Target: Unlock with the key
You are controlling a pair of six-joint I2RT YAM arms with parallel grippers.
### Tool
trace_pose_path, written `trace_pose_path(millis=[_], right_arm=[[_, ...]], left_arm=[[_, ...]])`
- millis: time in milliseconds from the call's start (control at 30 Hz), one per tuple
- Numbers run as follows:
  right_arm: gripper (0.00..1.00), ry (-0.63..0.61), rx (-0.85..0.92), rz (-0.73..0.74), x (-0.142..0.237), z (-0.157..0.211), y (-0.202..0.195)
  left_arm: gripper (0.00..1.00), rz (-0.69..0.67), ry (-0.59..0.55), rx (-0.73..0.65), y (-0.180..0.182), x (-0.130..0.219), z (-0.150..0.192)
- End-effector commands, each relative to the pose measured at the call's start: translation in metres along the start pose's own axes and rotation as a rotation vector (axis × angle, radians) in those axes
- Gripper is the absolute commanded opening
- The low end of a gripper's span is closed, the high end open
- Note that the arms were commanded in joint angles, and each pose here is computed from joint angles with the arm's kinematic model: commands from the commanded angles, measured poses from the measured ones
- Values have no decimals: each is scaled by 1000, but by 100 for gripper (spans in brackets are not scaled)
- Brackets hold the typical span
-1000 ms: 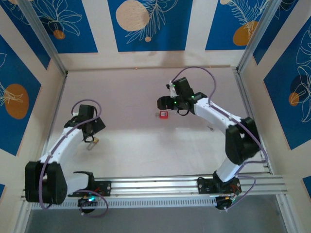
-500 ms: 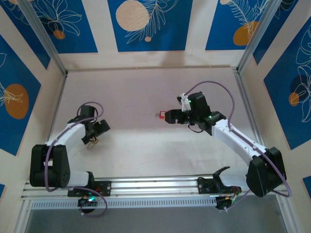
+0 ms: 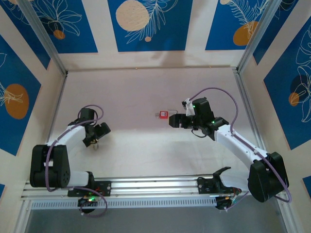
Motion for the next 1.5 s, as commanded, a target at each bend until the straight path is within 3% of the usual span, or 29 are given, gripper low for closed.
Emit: trace_pose_path(millis=[0, 200, 467, 833, 1133, 1467], right_arm=[[76, -14, 2, -28, 4, -1, 2], [75, -14, 0, -38, 5, -3, 2], [74, -23, 0, -58, 7, -4, 2], [73, -54, -11, -67, 16, -1, -4], [73, -62, -24, -73, 17, -2, -5], [73, -60, -42, -58, 15, -1, -8]], left_arm=[[93, 47, 12, 19, 0, 5, 8], [86, -127, -10, 15, 13, 13, 8], [73, -182, 100, 9, 9, 2, -3], [39, -204, 142, -15, 11, -12, 0], [29, -177, 110, -83, 4, -1, -7], [29, -171, 52, -228, -25, 13, -10]])
Point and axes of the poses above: each hand's point on the last joint's axis, 136 mm out from that joint toward the fingers, its own x axis back along the fingers, its own y axis along the line the jaws close on, z = x × y, the point moved 10 cm from there along x, back along the fingers, and after that the axes turned 11 degrees about -x, right-handed, at the moved point
